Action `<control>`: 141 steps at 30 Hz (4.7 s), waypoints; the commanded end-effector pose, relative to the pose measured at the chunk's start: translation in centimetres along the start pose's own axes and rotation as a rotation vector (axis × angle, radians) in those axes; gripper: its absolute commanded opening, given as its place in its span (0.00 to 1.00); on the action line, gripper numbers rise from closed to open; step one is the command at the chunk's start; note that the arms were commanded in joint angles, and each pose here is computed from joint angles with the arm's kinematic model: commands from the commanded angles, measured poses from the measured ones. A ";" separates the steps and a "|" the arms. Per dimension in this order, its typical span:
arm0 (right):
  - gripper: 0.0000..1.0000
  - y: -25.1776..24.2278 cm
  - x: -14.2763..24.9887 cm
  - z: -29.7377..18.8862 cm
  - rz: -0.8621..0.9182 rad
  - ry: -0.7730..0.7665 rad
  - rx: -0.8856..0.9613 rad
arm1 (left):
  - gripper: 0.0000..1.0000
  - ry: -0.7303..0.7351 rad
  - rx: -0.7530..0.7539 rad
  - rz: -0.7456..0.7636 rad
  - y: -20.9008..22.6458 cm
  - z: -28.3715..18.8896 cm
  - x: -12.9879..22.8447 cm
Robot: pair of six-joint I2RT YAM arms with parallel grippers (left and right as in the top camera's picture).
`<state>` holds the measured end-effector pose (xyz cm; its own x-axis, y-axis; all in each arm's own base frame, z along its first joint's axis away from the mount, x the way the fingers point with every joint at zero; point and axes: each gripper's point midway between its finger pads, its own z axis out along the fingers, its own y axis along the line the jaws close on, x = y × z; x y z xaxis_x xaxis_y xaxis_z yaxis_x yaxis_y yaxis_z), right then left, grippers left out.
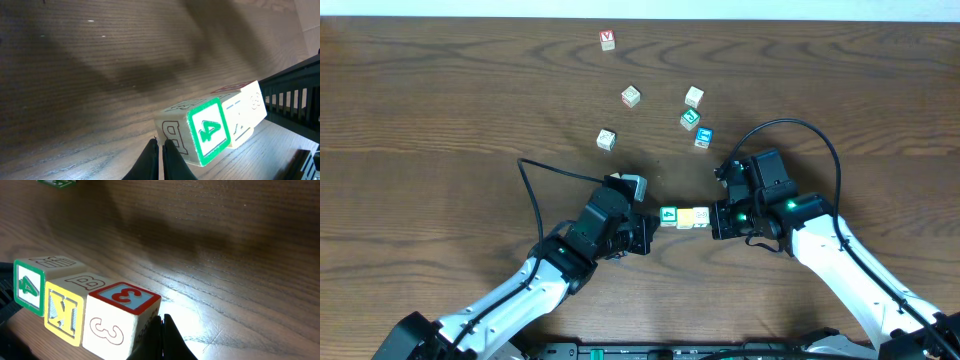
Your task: Lift 3 blocks
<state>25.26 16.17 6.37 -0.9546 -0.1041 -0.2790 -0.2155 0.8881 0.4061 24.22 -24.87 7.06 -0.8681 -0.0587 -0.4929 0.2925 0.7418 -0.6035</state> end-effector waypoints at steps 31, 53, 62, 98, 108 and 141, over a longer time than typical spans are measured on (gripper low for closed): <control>0.01 3.8 -1.1 -1.6 0.006 -0.002 -0.142 | 0.07 0.010 0.104 0.031 -2.6 -0.5 -0.1; 0.01 4.8 -0.8 -1.4 -0.092 0.000 -0.153 | 0.07 -0.001 0.114 0.006 -3.1 -1.1 -0.4; 0.01 5.6 -1.4 -1.8 -0.125 -0.015 -0.161 | 0.07 0.008 0.127 0.008 -3.3 -1.1 -0.3; 0.01 5.6 -1.3 -2.8 -0.141 -0.035 -0.146 | 0.07 -0.028 0.159 0.028 -4.6 -1.8 -1.5; 0.01 5.6 -1.3 -2.8 -0.140 -0.035 -0.146 | 0.07 -0.029 0.160 0.029 -4.7 -2.0 -1.5; 0.01 5.8 -1.6 -3.2 -0.140 -0.036 -0.147 | 0.07 -0.030 0.160 0.028 -4.7 -2.0 -1.6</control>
<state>26.15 16.20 9.24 -0.9283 -0.1419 -0.3436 -0.2657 0.8997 0.3463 24.02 -25.04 9.51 -0.8532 -0.0898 -0.5138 0.3099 0.7050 -0.6379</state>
